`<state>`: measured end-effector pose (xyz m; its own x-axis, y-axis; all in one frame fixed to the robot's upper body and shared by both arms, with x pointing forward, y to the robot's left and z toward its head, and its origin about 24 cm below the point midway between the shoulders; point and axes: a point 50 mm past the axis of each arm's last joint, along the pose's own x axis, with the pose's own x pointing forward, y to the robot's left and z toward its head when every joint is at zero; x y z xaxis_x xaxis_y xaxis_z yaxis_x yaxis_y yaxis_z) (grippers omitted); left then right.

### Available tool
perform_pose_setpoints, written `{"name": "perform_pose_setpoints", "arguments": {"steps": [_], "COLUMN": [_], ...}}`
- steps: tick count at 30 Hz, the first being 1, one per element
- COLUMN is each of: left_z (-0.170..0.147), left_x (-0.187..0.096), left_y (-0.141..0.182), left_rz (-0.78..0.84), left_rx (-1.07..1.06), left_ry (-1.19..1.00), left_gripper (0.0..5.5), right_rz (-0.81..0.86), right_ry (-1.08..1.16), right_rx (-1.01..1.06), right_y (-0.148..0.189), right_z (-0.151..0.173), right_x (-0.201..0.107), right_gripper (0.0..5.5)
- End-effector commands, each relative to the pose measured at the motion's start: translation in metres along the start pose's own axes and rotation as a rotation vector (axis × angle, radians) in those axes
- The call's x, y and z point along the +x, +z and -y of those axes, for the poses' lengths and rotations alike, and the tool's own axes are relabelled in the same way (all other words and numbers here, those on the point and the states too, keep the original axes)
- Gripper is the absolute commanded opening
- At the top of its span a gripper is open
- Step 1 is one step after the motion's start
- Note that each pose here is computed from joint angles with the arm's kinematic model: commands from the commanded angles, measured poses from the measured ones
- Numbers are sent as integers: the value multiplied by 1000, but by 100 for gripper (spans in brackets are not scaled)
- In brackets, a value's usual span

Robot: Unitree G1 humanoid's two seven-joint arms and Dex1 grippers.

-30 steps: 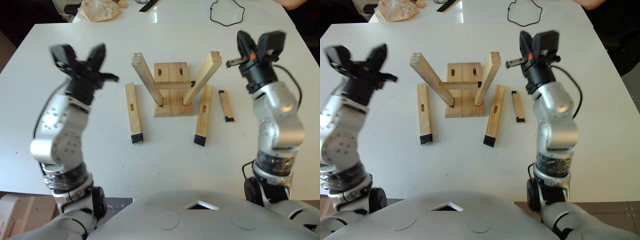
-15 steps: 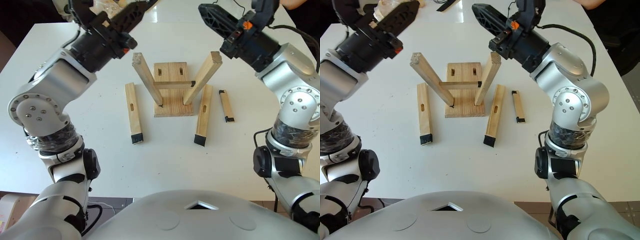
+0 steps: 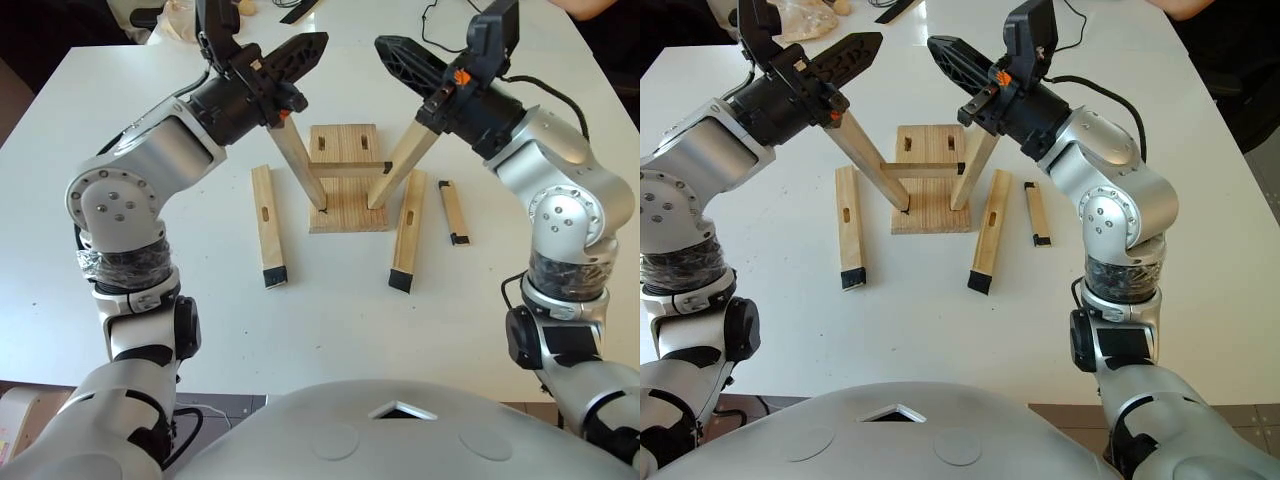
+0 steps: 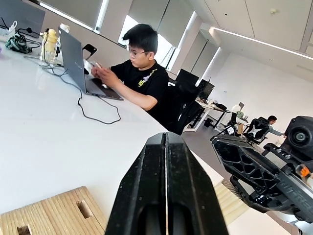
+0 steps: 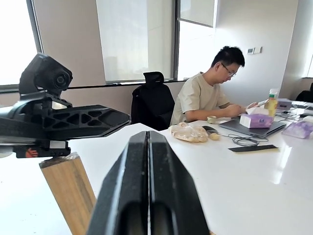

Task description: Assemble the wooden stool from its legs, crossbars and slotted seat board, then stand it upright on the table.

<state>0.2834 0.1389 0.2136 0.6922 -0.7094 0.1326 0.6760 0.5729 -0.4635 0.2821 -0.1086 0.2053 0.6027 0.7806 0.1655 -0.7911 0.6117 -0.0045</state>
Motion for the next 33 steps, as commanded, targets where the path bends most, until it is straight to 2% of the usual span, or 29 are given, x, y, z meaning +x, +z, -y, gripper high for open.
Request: {"name": "perform_pose_setpoints", "arguments": {"steps": [1,5,8,10,12,13,16,18,21,24,26,31,33], "left_z": [-11,-6,-5,-2,-9,-19,-74,-90,-81,-65,-62,-57,-56], "left_x": [-4,-6,-12,-26,-44,-51,-70,-81,-87,-90,-88,-81,-80], "left_y": [-50,-28,6,37,50,45,-3,-36,-74,-98,-105,-111,-114], "left_rz": [-148,-32,133,296,373,348,131,-31,-214,-325,-358,-396,-404], "left_rx": [-102,-81,-33,-32,-26,-9,10,61,139,184,202,246,245], "left_ry": [28,11,49,45,53,95,374,459,384,260,211,157,147], "left_gripper": [0,0,0,0,0,0,0,0,0,0,0,0,0], "right_rz": [-128,-57,103,234,234,143,-282,-397,-422,-433,-440,-473,-496], "right_ry": [-1,-2,-1,-51,-162,-215,-281,-232,-121,-11,58,341,375], "right_rx": [132,169,195,218,212,158,-18,-64,-85,-107,-120,-99,-99], "right_y": [-40,-24,8,34,37,23,-55,-85,-103,-114,-117,-128,-136], "right_z": [-6,-3,3,20,48,59,76,71,56,49,47,18,10], "right_x": [-1,0,-2,-9,-17,-19,-30,-36,-34,-28,-24,-18,-18], "right_gripper": [2,2,2,2,2,2,2,2,2,2,2,2,2]}}
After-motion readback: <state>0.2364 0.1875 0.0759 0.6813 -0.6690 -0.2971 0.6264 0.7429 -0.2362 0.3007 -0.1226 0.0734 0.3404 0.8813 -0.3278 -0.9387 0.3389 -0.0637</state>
